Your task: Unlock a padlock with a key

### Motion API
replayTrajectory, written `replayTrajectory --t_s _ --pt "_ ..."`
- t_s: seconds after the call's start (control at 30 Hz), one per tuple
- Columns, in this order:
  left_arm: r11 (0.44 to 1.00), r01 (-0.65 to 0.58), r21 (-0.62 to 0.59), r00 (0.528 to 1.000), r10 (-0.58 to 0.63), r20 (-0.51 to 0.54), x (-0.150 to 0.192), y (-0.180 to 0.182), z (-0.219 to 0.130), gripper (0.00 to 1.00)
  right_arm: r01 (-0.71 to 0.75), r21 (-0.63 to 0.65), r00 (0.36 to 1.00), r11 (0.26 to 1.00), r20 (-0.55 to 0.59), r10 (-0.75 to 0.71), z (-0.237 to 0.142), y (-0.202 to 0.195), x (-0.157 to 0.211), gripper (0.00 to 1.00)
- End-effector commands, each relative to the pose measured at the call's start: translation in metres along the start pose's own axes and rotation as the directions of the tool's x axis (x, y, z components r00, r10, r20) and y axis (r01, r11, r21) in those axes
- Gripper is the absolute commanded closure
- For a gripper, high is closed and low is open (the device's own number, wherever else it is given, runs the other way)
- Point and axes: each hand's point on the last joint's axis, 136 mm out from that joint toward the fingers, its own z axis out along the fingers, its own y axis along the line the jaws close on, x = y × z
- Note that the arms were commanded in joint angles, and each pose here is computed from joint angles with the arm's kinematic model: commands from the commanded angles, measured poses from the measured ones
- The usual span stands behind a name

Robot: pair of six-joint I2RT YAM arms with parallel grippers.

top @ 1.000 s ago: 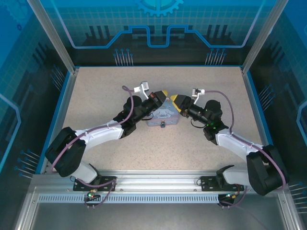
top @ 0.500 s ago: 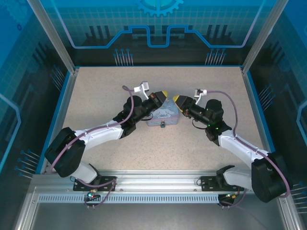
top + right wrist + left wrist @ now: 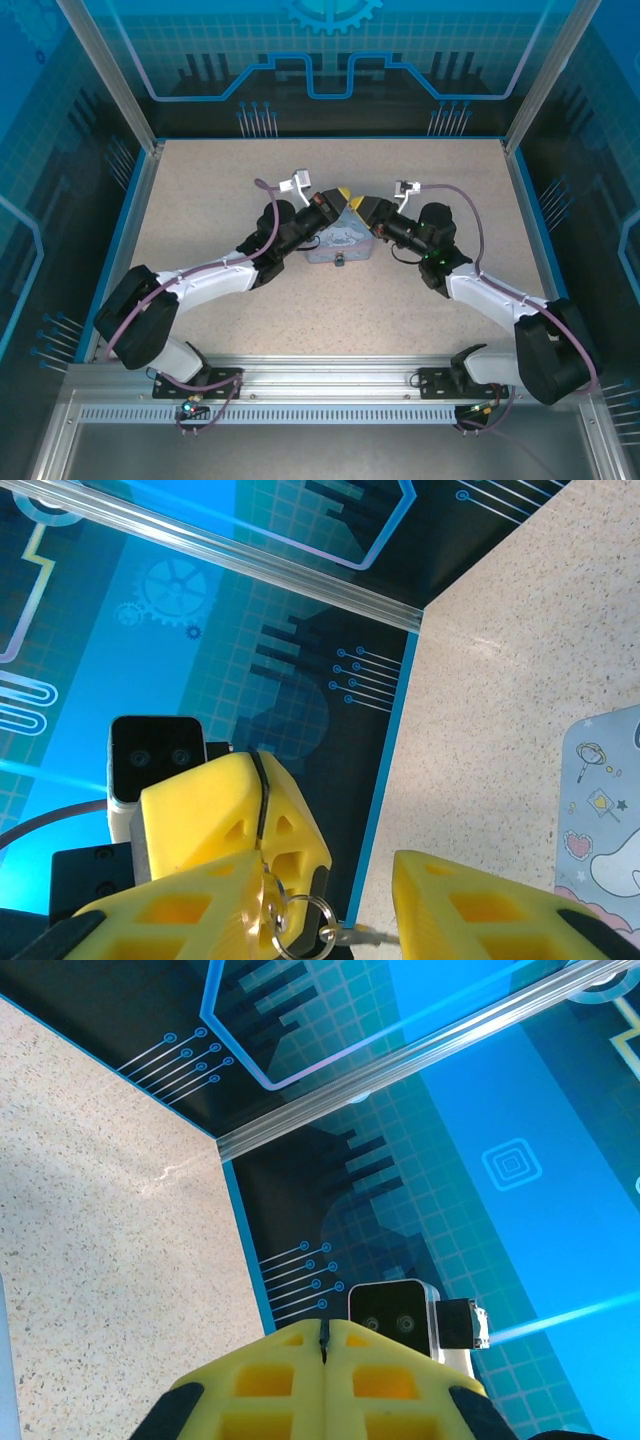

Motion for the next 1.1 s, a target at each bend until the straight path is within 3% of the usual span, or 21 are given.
replayTrajectory --t_s 0.0,0.67,1.07 --pt "0.999 -0.001 0.052 0.999 -0.001 0.035 -0.007 -0.018 0.005 1.0 0.027 -0.058 0.999 0.998 0.022 -0.026 0.005 0.021 -0.006 0.61" --pt "0.999 -0.006 0.049 0.998 0.003 0.061 -0.012 -0.019 0.008 1.0 -0.006 -0.078 1.0 0.997 -0.002 0.006 0.006 0.014 0.003 0.7" --pt "0.998 -0.008 0.054 0.997 0.004 0.075 -0.015 -0.022 0.008 1.0 -0.018 -0.069 1.0 0.997 -0.015 0.017 0.007 0.006 0.008 0.7"
